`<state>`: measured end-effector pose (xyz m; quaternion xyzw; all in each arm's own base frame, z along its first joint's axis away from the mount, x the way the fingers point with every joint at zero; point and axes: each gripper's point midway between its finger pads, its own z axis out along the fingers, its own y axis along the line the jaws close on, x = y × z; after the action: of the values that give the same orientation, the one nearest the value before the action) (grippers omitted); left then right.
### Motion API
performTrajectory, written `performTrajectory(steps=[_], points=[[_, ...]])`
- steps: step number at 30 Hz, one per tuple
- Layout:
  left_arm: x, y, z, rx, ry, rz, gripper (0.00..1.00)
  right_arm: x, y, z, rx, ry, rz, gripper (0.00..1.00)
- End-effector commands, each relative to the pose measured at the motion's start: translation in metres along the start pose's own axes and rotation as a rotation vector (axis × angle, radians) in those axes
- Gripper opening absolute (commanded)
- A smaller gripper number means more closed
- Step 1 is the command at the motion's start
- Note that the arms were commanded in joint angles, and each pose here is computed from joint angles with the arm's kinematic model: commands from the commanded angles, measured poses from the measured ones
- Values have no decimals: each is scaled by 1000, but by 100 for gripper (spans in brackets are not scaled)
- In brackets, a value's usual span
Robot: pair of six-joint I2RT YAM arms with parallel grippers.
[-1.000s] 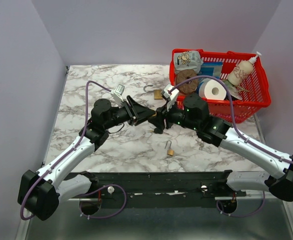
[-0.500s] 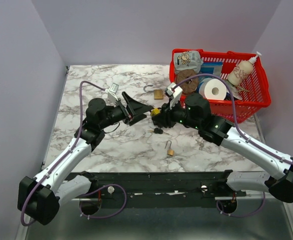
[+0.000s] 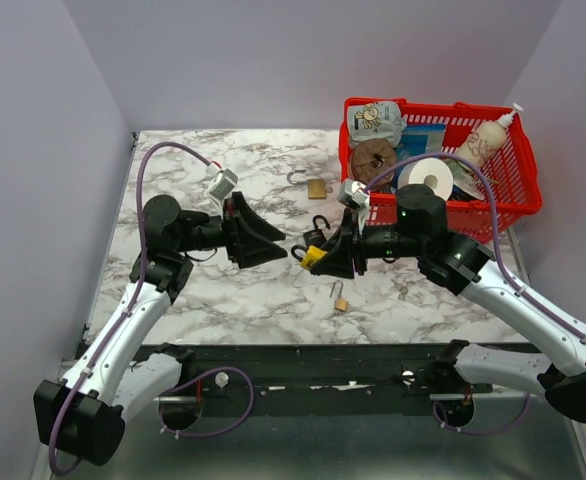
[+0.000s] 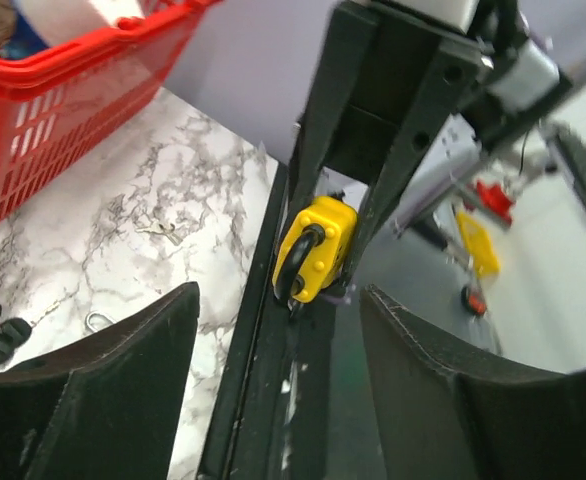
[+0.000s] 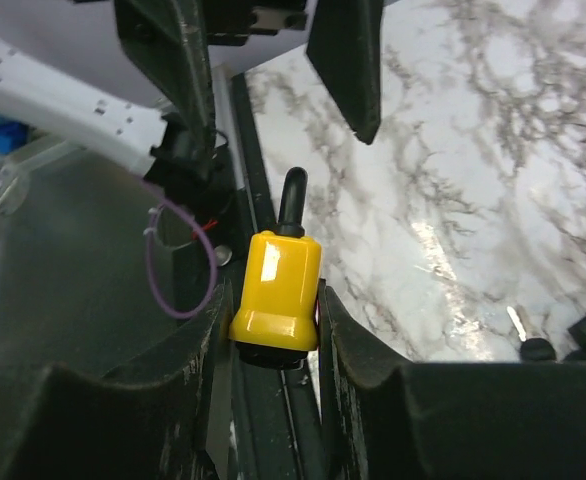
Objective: Lock with the key
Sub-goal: Place the lock at the center of the board.
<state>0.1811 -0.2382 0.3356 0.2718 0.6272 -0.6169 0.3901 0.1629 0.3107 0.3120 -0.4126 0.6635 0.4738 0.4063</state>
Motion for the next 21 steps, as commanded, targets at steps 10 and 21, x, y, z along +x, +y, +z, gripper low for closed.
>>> performTrajectory(steps=[10,21], points=[[38,-48,20,213,163,216,51,-6,48,-13,-265,17,-91,1],[42,-43,24,182,178,165,0,-4,44,-12,-240,26,-92,6]])
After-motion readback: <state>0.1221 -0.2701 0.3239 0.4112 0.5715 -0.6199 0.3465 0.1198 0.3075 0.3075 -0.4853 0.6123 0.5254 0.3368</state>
